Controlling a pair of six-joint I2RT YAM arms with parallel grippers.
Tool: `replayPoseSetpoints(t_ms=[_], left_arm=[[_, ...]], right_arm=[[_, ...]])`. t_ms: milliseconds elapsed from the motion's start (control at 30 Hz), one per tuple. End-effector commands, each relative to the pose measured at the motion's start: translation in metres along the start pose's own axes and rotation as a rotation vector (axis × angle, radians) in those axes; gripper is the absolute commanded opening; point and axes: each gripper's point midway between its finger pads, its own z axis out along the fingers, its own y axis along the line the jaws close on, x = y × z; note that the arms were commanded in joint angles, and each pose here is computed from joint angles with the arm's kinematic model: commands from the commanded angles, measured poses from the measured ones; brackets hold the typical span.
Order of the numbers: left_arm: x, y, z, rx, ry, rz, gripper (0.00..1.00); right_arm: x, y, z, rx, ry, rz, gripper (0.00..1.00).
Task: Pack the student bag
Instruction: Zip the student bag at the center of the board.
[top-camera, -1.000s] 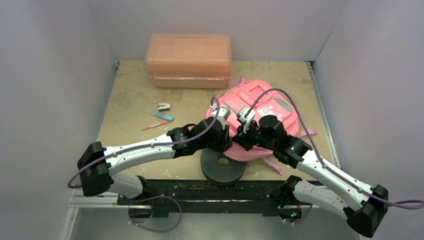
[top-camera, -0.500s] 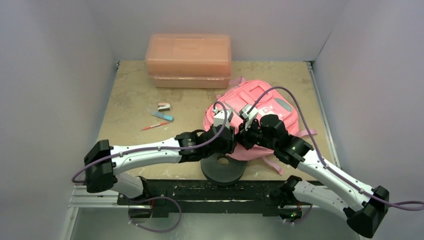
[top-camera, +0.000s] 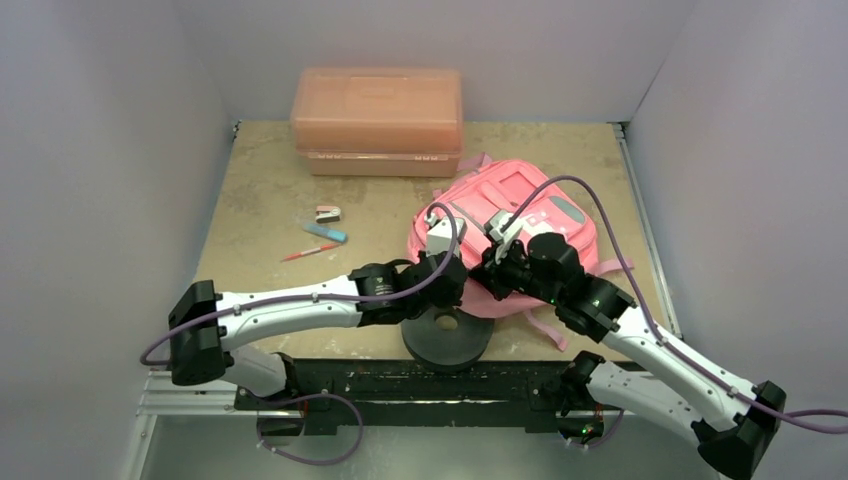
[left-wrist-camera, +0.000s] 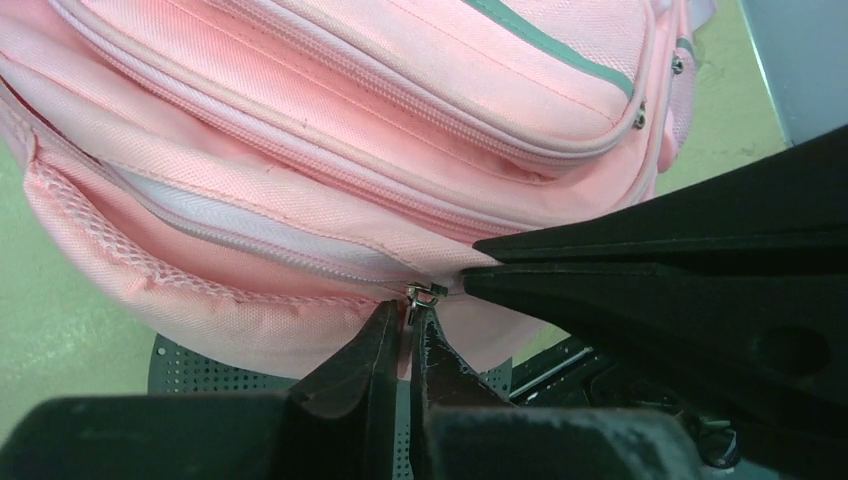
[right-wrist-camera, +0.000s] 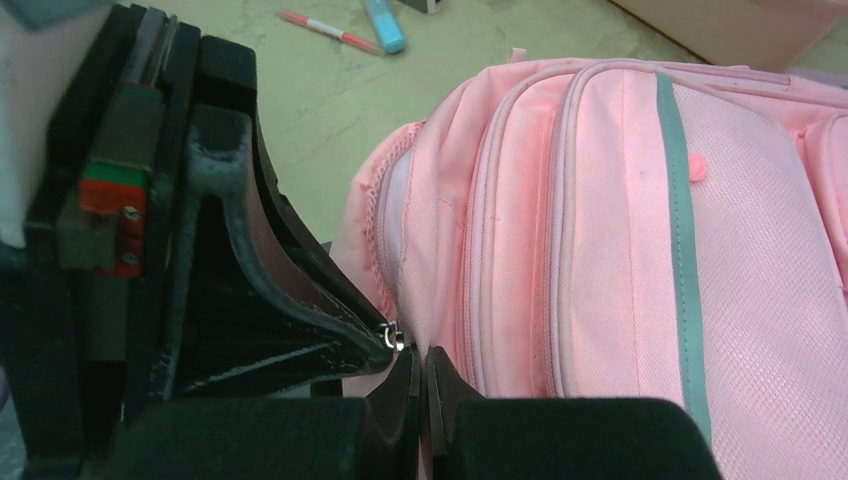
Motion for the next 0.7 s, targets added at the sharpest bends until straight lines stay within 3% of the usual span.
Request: replayPoseSetpoints(t_ms=[0,200,467,567,667], left_arm=[[0.01,0.036,-0.019,-0.044,0.034,0.14,0.0],[0.003,0.052,-0.012,0.064,0.116,0.133,0.0],[-0.03,0.131,0.003,-0.104,0.151,0.102,0.0],[-0.031,0.124,0.001,-0.036,0.16,0.14,0.0],[-0.022,0.097,-0.001,0.147,0.197,0.193,0.0]], right_arm=[[-0.049,-0.014,-0.023,0.086,-0.19,-0.067,0.0],[-0.024,-0.026,-0.022,0.129,-0.122,-0.142,0.0],[-0.02,-0.044,-0.03,0.229,-0.102,-0.17,0.0],[-0.018,-0.044,-0.03,0.224,-0.089,-0.182,0.0],[-0.015,-0.045,-0.03,0.224,-0.071,-0.213,0.0]])
